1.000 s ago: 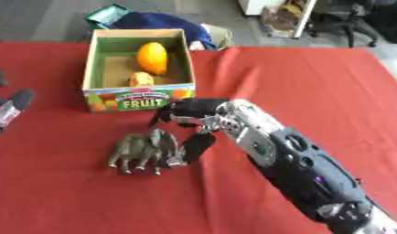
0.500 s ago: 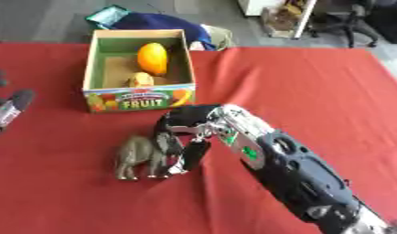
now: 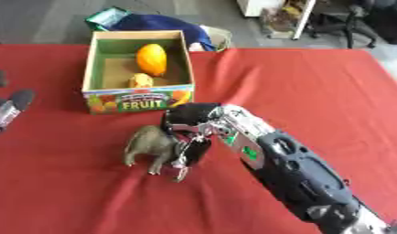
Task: Pick up objects on the table and place them in the box.
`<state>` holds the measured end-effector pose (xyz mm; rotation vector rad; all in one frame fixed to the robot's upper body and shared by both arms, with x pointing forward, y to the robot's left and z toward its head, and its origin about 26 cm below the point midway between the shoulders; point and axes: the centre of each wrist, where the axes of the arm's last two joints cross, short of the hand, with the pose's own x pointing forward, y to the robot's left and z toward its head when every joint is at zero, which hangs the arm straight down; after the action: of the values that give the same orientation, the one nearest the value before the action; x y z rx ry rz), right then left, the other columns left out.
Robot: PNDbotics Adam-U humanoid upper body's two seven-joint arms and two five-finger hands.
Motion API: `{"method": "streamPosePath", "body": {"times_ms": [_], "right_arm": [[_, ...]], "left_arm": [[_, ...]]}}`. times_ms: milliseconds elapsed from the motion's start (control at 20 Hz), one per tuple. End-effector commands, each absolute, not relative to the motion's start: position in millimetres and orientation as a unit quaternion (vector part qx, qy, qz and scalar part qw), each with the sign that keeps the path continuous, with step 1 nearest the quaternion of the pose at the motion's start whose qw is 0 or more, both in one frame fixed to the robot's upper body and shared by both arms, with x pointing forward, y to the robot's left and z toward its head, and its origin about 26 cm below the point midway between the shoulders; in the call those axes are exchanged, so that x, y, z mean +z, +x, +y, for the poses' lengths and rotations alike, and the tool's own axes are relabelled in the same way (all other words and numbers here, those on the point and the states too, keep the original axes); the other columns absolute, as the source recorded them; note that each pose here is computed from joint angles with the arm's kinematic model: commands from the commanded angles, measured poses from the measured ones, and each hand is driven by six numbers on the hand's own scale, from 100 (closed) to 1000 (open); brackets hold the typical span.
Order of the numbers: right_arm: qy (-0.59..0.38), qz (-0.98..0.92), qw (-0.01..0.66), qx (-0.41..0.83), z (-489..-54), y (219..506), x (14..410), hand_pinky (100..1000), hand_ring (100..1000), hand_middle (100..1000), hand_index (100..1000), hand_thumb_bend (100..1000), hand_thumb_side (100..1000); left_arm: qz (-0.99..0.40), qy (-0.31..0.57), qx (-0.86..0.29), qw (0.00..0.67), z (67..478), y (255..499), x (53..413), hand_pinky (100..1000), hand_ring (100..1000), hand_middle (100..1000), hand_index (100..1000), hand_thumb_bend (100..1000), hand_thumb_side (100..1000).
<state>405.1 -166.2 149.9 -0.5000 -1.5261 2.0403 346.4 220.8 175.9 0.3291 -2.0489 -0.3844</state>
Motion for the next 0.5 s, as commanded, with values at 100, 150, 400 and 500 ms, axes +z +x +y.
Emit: {"method": "streamPosePath", "body": {"times_ms": [100,150,400,500], "right_arm": [[-0.193,-0.594,0.265,0.735,-172,403,177,514,278,234,397,171,286],[-0.194,-0.603,0.262,0.728,-173,401,187,513,277,233,396,167,272],[-0.21,-0.634,0.232,0.707,-174,389,245,532,288,240,401,201,245],[-0.227,-0.643,0.22,0.697,-174,387,266,535,289,241,402,212,248]], "left_arm": [[-0.848,0.143,-0.165,0.482,224,346,183,535,713,541,674,691,377],[-0.849,0.143,-0.165,0.482,224,346,183,535,713,541,674,691,377],[-0.848,0.145,-0.166,0.483,225,345,182,535,714,541,674,690,378],[-0.848,0.144,-0.166,0.483,225,345,182,535,714,541,674,689,378]]}}
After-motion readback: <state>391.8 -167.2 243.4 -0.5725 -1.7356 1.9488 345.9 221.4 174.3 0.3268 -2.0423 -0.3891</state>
